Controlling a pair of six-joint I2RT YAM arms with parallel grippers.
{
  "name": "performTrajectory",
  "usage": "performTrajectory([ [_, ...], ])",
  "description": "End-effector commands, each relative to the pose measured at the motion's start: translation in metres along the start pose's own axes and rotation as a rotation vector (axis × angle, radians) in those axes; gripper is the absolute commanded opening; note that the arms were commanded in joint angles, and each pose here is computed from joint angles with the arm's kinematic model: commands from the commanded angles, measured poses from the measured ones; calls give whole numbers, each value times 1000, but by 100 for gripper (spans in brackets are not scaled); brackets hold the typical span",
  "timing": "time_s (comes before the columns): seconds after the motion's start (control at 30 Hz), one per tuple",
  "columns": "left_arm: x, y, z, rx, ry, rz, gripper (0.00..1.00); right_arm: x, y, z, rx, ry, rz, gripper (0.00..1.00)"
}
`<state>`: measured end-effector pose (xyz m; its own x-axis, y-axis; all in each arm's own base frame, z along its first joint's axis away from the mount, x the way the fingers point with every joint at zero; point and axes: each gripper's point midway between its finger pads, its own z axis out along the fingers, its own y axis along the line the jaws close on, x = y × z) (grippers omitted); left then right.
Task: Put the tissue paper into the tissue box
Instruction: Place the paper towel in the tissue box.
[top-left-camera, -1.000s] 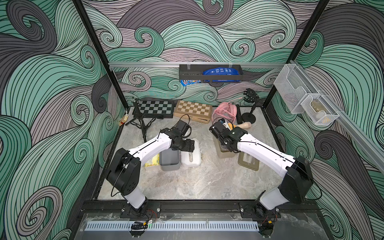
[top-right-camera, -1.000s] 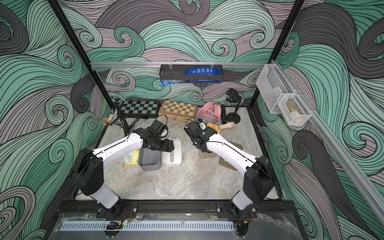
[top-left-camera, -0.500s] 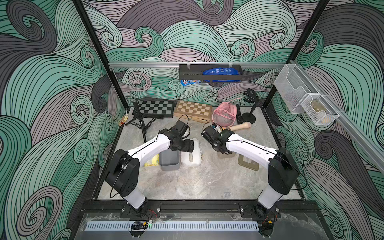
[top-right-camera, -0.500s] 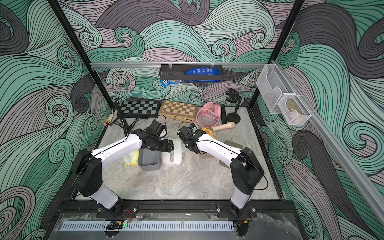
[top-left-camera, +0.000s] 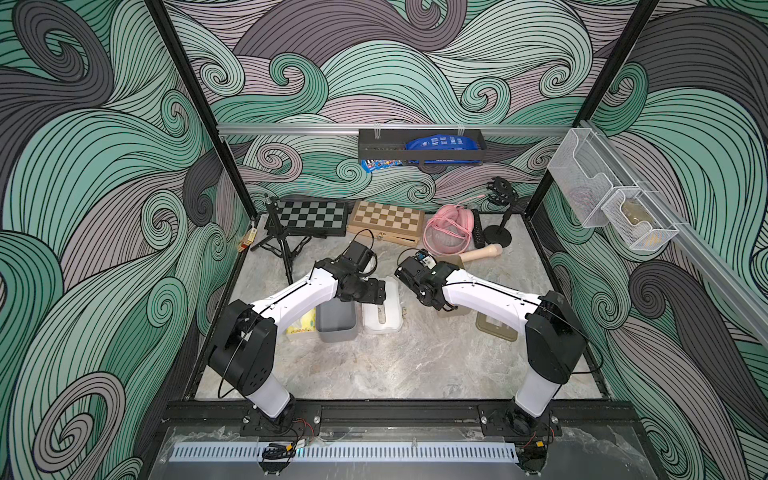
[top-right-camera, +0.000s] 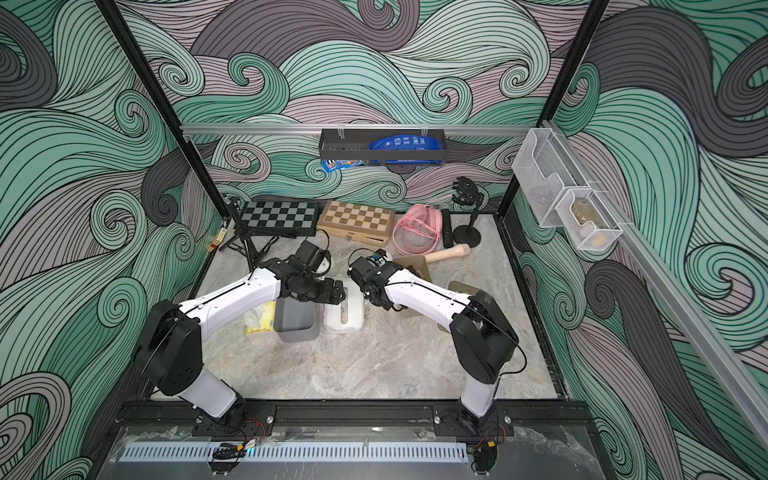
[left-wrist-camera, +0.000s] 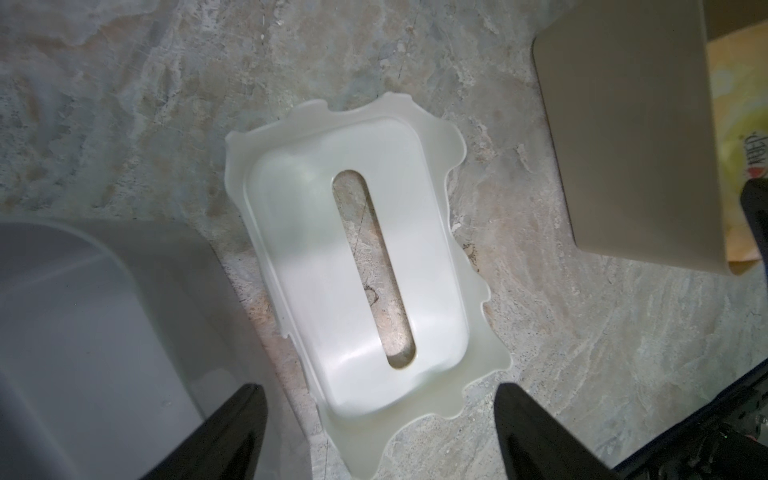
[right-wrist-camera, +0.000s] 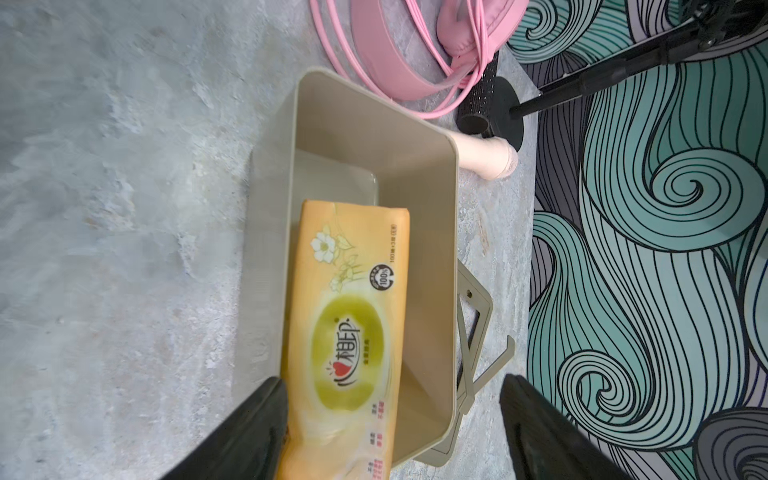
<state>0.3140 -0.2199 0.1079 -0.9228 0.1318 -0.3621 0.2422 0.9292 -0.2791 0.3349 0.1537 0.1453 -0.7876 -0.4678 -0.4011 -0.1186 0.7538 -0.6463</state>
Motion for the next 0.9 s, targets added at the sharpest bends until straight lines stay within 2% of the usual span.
performTrajectory([
  [0.0, -2, 2, -7, 5, -8, 7, 89, -23, -20, -29, -12, -96, 77, 86],
  [0.13, -10, -4, -8, 20, -18, 12, 89, -26, -37, -48, -45, -142, 133, 87],
  [0.23, -16, -8, -10, 33, -26, 11, 89, -16, -48, -39, -68, -106, 181, 85],
  [0.37, -27, -21, -13, 81, -37, 27, 89, 5, -49, -18, -183, -33, 260, 72],
  [0.57, -40, -37, -15, 99, -36, 52, 89, 24, -31, 9, -462, 2, 441, 50],
  [0.87, -34, -36, -11, 78, -4, 56, 89, 12, -18, 15, -697, -52, 553, 50],
])
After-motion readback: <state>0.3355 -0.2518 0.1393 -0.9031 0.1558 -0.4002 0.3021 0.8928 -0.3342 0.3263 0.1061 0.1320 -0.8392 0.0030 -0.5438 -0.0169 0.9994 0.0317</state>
